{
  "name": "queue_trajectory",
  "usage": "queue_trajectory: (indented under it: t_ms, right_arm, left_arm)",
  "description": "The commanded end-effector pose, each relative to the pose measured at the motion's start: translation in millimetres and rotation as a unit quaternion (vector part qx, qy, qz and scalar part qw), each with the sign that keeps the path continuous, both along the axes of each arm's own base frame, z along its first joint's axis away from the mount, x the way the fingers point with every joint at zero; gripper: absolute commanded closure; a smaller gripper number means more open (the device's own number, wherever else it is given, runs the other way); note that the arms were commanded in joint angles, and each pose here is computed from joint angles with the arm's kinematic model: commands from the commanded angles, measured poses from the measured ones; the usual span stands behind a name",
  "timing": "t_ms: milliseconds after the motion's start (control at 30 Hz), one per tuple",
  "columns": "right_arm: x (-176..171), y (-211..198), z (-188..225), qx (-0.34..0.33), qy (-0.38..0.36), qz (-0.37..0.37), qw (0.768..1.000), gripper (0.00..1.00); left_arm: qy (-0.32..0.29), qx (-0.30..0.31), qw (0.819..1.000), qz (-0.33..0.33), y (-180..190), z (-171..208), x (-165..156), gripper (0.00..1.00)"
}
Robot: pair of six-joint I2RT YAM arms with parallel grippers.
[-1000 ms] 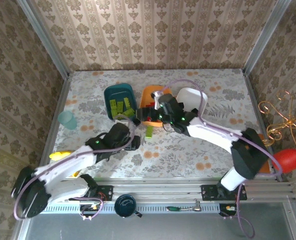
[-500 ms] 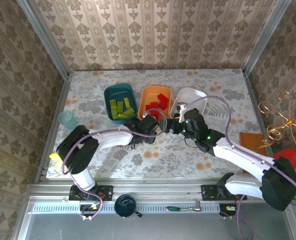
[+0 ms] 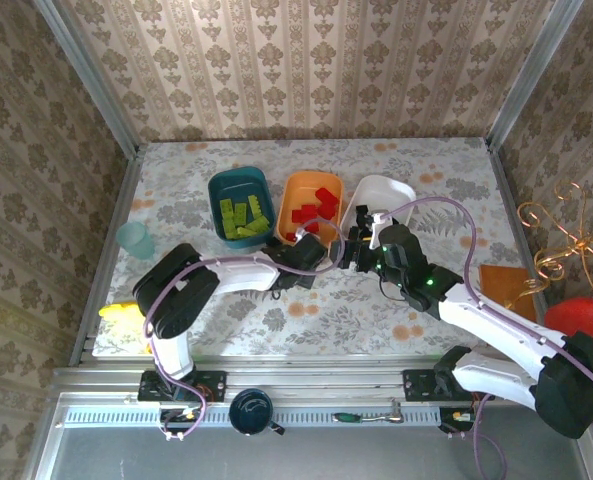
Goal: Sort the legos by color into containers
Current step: Pick up the lego from the center of the table, then place the lego in the container.
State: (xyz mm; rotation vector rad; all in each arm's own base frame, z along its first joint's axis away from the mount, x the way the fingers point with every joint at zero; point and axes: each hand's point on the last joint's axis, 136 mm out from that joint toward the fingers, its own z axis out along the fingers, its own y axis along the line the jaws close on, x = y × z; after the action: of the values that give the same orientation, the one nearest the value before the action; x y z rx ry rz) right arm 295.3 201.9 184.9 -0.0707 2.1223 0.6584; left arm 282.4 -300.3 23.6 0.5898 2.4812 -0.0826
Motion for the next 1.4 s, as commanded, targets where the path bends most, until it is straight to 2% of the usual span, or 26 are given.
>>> queue_trajectory:
  t_ms: [0,167,267,367,500,700,767,867,967,1133,1233,1367]
  right_arm:
    - [1,2,14,0.021,-0.02,0.001,1.0,0.06]
    - [0,0,7,0.023,-0.014,-0.003,1.0,0.06]
    - [-1,0,1,0.023,-0.008,-0.003,1.0,0.06]
    - [-2,-1,-4,0.022,-0.002,-0.005,1.0,0.06]
    - [-3,-2,-8,0.021,0.004,-0.006,1.0,0.06]
    - [-5,-2,-10,0.022,0.011,-0.004,1.0,0.06]
    - [-7,-2,-12,0.023,0.015,-0.002,1.0,0.06]
    - [-9,-2,-15,0.023,0.02,-0.001,1.0,0.06]
    - [-11,-4,-16,0.02,0.021,-0.002,1.0,0.06]
    - [-11,-5,-15,0.019,0.019,-0.003,1.0,0.05]
    - [-11,-5,-17,0.018,0.021,-0.004,1.0,0.05]
    - [-11,-7,-22,0.019,0.025,-0.007,0.999,0.05]
  left_arm:
    - [-0.003,0.02,1.0,0.008,19,2,-16,0.68]
    - [-0.029,-0.054,0.998,0.024,29,53,-25,0.7]
    - [-0.051,-0.085,0.994,0.045,46,87,-15,0.7]
    - [-0.058,-0.101,0.99,0.081,74,106,11,0.69]
    - [-0.045,-0.136,0.981,0.129,103,110,57,0.69]
    - [-0.032,-0.15,0.975,0.161,117,108,112,0.68]
    - [-0.025,-0.15,0.974,0.167,119,102,123,0.61]
    - [-0.014,-0.148,0.972,0.181,126,95,133,0.39]
    - [-0.018,-0.159,0.971,0.176,124,102,130,0.31]
    - [-0.042,-0.188,0.969,0.157,119,132,106,0.29]
    - [-0.048,-0.195,0.972,0.124,101,140,70,0.28]
    - [-0.041,-0.21,0.971,0.102,89,128,22,0.27]
